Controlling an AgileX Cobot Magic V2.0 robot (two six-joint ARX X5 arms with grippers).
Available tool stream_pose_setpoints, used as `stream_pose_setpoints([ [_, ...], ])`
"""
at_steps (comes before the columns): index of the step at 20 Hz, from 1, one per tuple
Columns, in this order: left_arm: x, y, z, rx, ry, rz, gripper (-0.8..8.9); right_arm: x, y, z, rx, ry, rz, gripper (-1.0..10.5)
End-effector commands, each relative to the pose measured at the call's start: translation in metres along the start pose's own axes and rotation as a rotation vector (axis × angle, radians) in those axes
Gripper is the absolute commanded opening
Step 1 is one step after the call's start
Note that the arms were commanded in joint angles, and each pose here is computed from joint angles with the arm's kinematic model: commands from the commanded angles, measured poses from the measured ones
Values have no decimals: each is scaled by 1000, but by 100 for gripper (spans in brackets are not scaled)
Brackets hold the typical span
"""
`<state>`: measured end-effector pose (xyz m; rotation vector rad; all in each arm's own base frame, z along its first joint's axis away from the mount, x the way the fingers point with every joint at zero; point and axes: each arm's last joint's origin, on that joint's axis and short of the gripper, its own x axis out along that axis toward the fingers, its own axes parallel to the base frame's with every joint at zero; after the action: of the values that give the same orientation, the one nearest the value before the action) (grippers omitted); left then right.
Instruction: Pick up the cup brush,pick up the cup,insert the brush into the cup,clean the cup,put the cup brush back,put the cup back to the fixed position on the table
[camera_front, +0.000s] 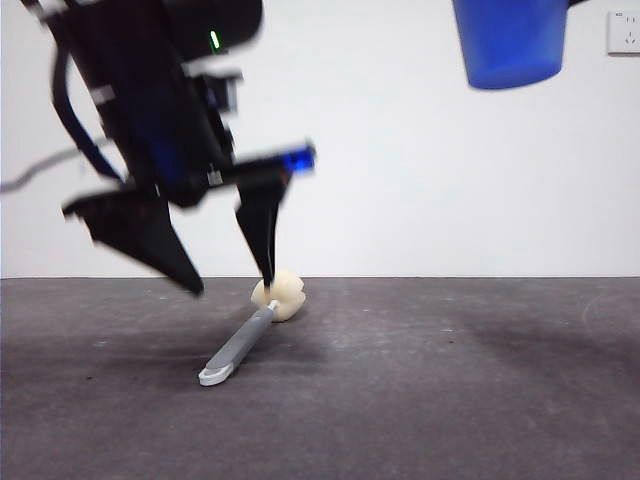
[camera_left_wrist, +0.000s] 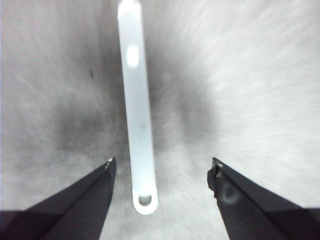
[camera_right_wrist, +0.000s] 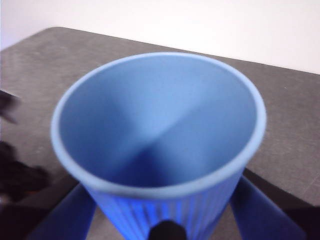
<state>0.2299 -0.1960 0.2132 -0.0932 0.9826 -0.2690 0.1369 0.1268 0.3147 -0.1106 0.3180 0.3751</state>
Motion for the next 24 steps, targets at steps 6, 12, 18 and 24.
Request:
stream_pose_setpoints([
  [6, -105, 18, -1, 99, -167, -113, 320, 70, -1, -27, 39, 15, 38, -13],
  [12, -164, 39, -20, 120, -255, -154, 319, 112, -10, -79, 15, 16, 28, -13],
  [18, -183, 50, -32, 118, -267, -160, 319, 153, -32, -105, 56, -9, 38, -13],
  [24, -184, 50, -32, 135, -274, -156, 319, 177, -41, -132, 28, 9, 65, -13],
])
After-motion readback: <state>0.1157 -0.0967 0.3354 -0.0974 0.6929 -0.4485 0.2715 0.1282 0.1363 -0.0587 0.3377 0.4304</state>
